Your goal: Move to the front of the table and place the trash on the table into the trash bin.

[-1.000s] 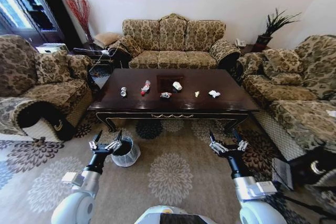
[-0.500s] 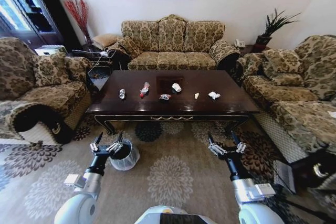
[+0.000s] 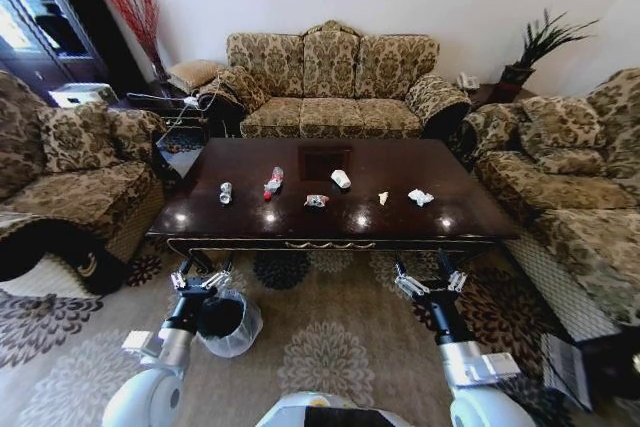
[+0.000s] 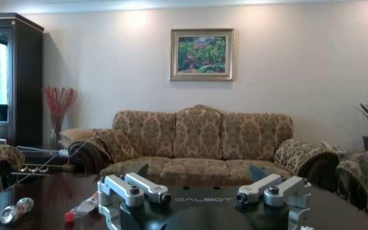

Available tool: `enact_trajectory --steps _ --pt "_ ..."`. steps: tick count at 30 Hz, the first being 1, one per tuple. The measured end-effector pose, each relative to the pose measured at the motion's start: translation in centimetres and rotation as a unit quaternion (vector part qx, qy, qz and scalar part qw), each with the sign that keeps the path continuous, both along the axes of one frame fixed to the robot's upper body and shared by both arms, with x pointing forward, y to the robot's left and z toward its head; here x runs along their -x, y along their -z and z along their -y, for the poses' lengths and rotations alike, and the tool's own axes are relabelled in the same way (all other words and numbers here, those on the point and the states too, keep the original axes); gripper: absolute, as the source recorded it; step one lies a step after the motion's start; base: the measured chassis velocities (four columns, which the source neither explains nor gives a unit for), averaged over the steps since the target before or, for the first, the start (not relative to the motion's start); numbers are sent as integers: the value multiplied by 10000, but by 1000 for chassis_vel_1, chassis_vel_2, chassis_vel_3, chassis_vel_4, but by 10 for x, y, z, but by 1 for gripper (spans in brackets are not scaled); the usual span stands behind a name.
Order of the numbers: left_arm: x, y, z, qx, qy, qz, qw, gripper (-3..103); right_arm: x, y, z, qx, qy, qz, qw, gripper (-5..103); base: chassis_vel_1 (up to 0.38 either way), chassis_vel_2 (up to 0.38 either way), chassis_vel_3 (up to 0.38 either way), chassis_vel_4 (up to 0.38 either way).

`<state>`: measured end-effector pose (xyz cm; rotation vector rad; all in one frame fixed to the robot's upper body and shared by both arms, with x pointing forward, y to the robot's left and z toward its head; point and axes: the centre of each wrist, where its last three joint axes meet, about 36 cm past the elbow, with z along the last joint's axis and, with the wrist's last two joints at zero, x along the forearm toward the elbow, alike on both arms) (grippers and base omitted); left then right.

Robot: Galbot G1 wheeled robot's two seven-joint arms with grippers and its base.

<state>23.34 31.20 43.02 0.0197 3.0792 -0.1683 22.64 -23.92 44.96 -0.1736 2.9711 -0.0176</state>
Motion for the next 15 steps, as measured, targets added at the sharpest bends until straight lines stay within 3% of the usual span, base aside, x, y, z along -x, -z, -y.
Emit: enact_trajectory --steps 8,15 --pt "-1 16 -8 -60 -13 -265 9996 100 0 10 0 -23 23 -18 10000 100 66 6 -86 -15" --pt "-3 32 -18 -175 -3 -528 9985 100 -1 20 1 -61 81 -51 9999 100 143 151 -140 -154"
